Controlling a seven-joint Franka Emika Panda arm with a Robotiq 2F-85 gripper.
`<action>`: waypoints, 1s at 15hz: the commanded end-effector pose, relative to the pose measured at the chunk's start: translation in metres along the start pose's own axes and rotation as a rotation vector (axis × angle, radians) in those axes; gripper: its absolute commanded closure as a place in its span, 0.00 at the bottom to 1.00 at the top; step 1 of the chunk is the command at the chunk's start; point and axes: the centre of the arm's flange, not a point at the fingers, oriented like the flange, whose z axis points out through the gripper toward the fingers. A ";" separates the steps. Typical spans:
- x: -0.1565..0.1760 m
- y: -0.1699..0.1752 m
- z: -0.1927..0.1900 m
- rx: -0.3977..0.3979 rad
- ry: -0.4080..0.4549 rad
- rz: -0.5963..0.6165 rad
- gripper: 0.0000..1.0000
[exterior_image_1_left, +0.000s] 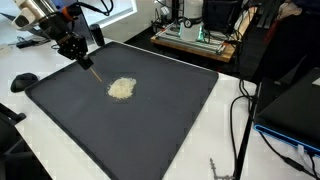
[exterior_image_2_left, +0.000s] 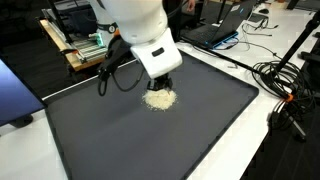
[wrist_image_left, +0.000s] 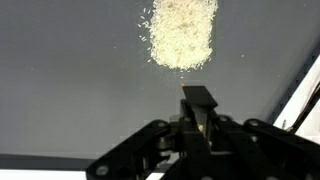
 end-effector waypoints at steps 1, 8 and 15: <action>-0.021 0.022 0.009 0.075 0.083 0.029 0.97; -0.060 0.056 0.035 0.172 0.166 0.083 0.97; -0.100 0.078 0.057 0.248 0.261 0.004 0.97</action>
